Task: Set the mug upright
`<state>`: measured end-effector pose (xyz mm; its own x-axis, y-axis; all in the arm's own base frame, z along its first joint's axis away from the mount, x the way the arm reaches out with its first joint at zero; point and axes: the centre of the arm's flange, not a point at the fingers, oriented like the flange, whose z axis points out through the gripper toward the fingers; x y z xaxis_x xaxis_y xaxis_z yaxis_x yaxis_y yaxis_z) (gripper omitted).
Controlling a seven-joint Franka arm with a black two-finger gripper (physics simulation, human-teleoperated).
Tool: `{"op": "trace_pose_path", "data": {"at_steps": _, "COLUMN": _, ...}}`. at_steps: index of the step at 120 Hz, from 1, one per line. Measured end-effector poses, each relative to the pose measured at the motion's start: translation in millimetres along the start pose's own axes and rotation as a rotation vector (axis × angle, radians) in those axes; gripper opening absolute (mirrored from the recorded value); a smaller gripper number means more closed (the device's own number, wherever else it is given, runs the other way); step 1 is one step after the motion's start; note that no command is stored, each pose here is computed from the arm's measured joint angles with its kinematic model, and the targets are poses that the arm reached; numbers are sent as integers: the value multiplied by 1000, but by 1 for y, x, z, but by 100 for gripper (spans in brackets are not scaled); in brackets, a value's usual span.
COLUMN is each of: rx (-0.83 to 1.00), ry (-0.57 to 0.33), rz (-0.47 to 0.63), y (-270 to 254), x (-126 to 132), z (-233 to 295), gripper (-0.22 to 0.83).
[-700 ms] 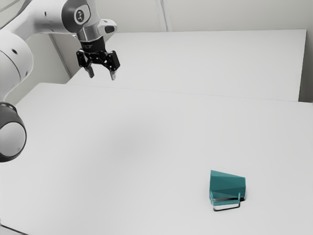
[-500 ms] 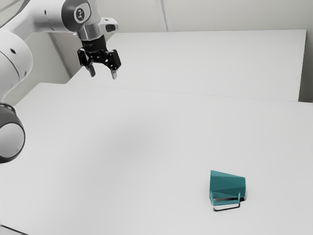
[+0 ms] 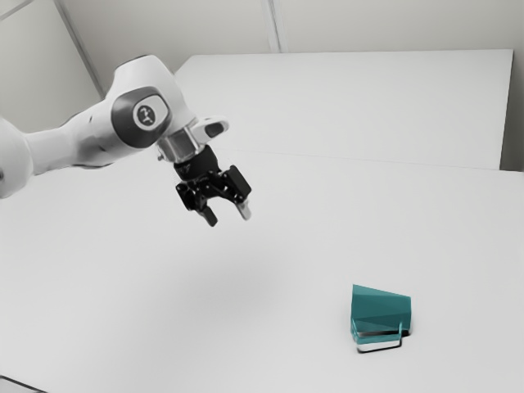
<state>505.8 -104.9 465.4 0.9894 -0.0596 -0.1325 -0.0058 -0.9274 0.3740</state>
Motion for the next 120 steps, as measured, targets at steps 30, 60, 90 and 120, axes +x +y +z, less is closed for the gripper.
{"op": "trace_pose_path", "data": {"at_steps": 30, "rx": -215, "ry": 45, "rz": -82, "y": 16, "x": -29, "z": 62, "gripper": 61}}
{"op": "trace_pose_path", "data": {"at_steps": 60, "rx": -357, "ry": 76, "rz": -133, "y": 40, "x": -37, "z": 127, "gripper": 61}}
{"op": "trace_pose_path", "data": {"at_steps": 90, "rx": -445, "ry": 99, "rz": -167, "y": 42, "x": -29, "z": 171, "gripper": 62}}
{"op": "trace_pose_path", "data": {"at_steps": 120, "rx": -496, "ry": 128, "rz": -148, "y": 48, "x": -29, "z": 190, "gripper": 62}}
